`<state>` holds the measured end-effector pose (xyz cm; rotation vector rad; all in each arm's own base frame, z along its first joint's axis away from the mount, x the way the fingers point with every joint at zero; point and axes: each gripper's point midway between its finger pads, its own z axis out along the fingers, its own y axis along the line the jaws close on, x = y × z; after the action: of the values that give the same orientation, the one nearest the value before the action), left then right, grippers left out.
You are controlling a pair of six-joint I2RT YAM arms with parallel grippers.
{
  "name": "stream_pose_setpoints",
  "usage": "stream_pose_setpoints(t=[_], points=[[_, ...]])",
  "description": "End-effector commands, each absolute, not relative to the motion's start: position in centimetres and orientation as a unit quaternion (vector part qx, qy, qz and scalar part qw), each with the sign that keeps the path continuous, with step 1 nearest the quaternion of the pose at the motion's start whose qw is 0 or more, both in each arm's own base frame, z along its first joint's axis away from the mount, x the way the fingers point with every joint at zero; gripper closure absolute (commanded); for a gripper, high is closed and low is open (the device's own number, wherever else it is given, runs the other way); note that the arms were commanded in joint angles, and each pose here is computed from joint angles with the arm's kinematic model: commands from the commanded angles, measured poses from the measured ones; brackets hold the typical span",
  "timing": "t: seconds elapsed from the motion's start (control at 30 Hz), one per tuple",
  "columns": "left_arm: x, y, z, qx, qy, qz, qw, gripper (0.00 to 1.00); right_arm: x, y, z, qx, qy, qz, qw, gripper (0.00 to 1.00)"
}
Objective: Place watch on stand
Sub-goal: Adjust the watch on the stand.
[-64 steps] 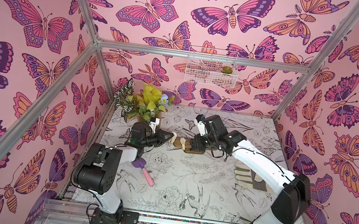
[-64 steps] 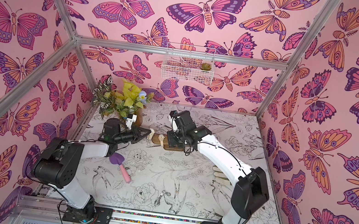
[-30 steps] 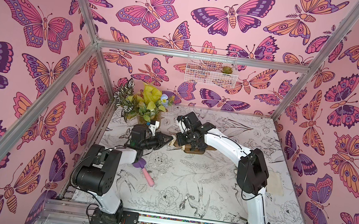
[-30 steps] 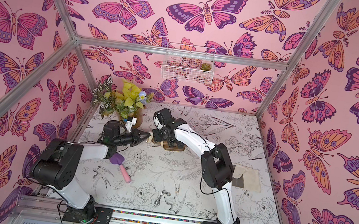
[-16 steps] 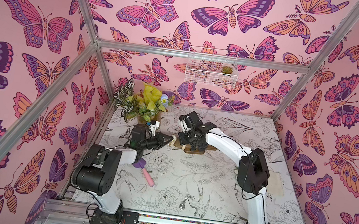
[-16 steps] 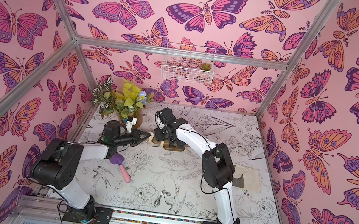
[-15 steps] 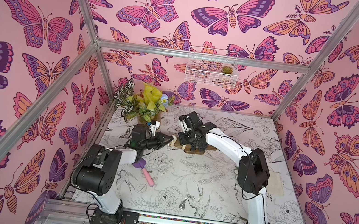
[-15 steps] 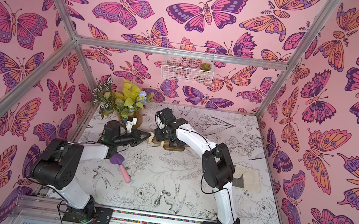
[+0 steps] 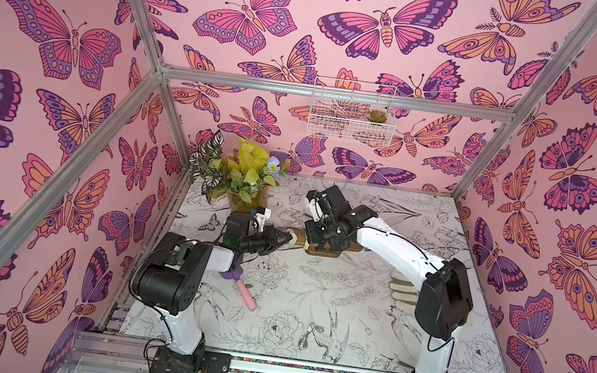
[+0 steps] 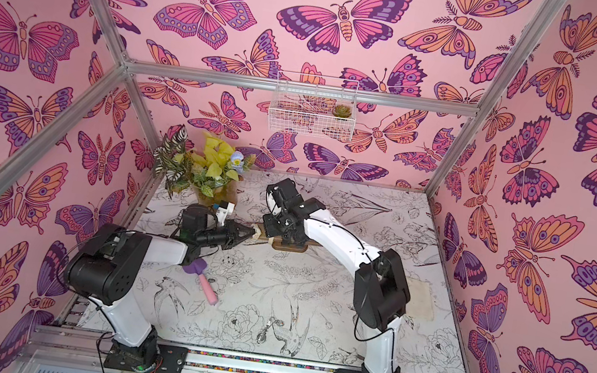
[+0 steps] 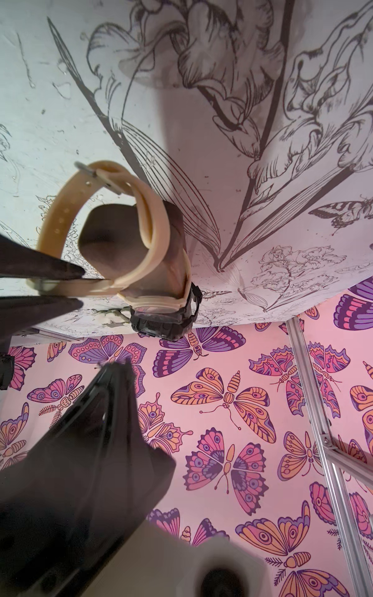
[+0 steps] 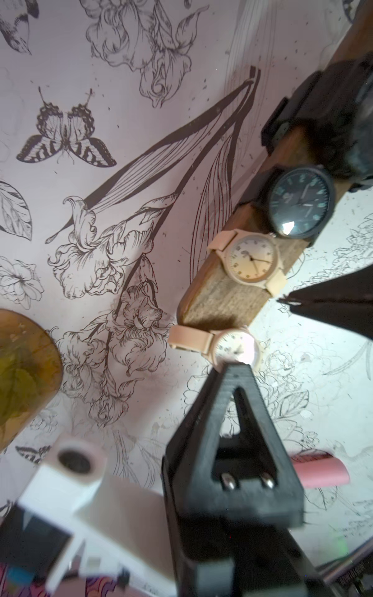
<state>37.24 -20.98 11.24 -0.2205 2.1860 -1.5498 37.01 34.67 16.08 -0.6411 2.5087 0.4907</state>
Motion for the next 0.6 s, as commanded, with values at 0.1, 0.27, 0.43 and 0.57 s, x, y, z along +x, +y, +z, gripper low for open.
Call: stream_pose_setpoints(t=[0.1, 0.27, 0.43, 0.57], points=[[38.6, -21.4, 12.8, -0.056, 0.783, -0.569, 0.247, 1.00, 35.6, 31.0, 18.9, -0.213, 0.926, 0.152, 0.274, 1.00], [39.2, -21.7, 13.0, -0.053, 0.781, -0.573, 0.245, 1.00, 34.7, 26.1, 18.4, -0.175, 0.943, 0.102, 0.265, 1.00], [39.5, -21.8, 12.8, -0.052, 0.781, -0.574, 0.241, 1.00, 34.4, 20.1, 15.7, -0.122, 0.963, 0.042, 0.235, 1.00], [39.6, -21.9, 12.6, -0.053, 0.780, -0.576, 0.238, 1.00, 34.8, 17.7, 13.3, -0.086, 0.973, 0.054, 0.209, 1.00]])
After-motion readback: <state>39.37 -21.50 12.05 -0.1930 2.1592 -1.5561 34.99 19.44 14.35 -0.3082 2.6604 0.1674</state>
